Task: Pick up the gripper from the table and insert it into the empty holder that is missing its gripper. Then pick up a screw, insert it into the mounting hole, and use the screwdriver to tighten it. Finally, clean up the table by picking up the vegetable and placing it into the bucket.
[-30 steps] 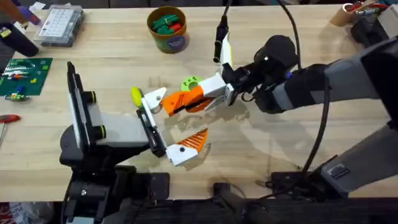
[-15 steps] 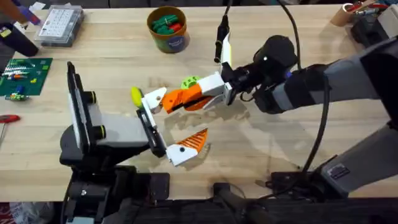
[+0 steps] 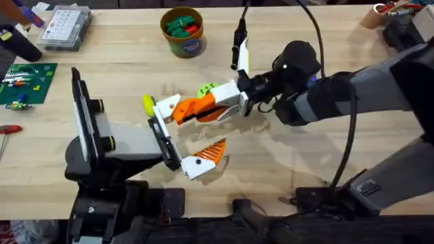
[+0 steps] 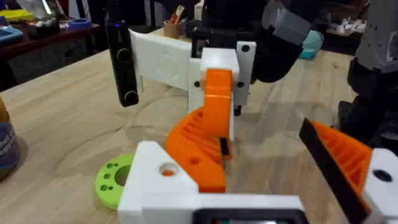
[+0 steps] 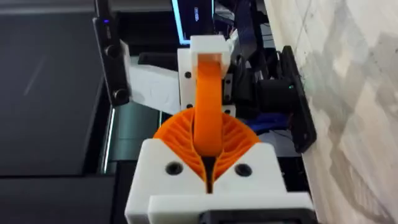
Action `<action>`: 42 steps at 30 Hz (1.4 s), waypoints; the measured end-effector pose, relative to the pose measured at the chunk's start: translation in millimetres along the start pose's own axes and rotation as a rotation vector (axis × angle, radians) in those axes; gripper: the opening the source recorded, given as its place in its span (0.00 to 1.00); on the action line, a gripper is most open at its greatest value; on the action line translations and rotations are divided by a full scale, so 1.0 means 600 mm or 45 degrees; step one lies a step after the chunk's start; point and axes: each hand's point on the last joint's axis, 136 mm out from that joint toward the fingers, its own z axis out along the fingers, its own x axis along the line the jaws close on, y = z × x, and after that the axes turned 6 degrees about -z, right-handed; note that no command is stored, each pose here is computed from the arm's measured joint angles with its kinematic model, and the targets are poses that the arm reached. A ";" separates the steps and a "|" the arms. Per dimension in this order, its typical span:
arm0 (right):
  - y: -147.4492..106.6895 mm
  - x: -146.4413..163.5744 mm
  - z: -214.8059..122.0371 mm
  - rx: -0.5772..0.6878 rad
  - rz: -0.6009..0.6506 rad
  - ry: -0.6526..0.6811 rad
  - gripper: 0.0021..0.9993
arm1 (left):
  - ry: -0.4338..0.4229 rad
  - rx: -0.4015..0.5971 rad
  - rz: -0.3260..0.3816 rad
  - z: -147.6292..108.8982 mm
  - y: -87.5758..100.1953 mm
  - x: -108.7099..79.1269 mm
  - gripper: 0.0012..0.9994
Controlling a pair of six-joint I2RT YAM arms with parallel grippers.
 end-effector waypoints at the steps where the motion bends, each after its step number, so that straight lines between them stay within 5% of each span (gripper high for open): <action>1: 0.000 -0.001 0.001 -0.001 0.001 -0.001 0.01 | -0.001 0.000 0.000 0.000 0.000 0.000 0.99; 42: 0.029 -0.003 0.026 0.053 -0.050 -0.021 0.01 | 0.034 -0.005 0.004 0.000 0.002 0.008 0.99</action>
